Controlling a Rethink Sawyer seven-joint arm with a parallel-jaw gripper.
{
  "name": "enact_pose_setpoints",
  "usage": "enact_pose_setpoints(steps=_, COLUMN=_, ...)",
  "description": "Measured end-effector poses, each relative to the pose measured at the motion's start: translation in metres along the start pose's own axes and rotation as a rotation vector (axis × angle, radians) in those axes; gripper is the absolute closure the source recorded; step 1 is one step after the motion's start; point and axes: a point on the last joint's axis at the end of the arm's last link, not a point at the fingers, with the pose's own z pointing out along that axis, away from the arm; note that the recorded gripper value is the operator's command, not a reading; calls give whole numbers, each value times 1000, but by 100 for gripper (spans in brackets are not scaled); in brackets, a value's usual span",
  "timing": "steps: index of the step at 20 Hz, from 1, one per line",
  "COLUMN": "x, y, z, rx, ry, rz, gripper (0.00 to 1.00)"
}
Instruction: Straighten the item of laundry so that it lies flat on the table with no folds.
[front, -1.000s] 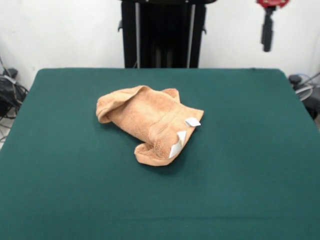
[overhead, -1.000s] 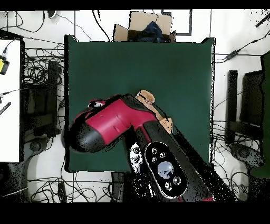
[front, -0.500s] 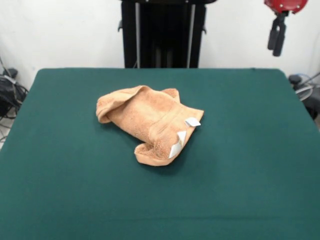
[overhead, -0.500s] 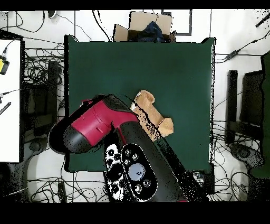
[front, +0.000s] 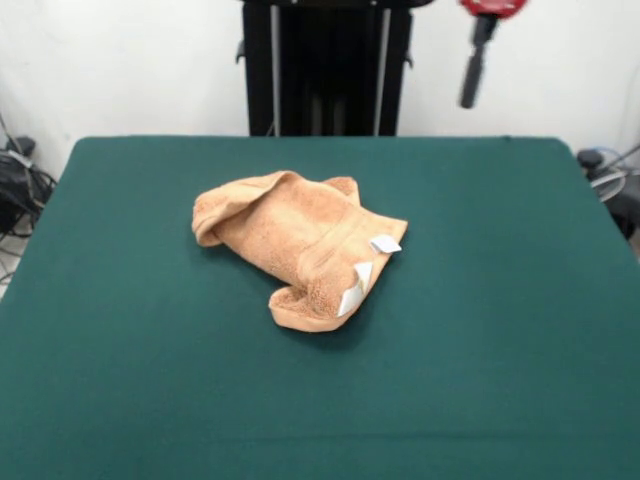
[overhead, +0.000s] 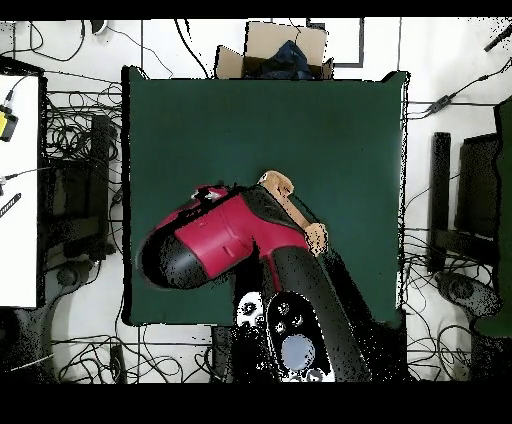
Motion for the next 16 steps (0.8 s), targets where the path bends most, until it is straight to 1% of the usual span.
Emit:
enact_pose_setpoints(steps=5, x=28, y=-12, z=6, rx=8, ry=19, rz=54, gripper=0)
enact_pose_setpoints(steps=8, x=38, y=-16, z=8, rx=7, ry=23, rz=76, gripper=0)
enact_pose_setpoints(steps=10, x=51, y=-22, z=11, rx=7, ry=32, rz=103, gripper=0)
enact_pose_setpoints(steps=16, x=60, y=-34, z=19, rx=10, ry=36, rz=130, gripper=0)
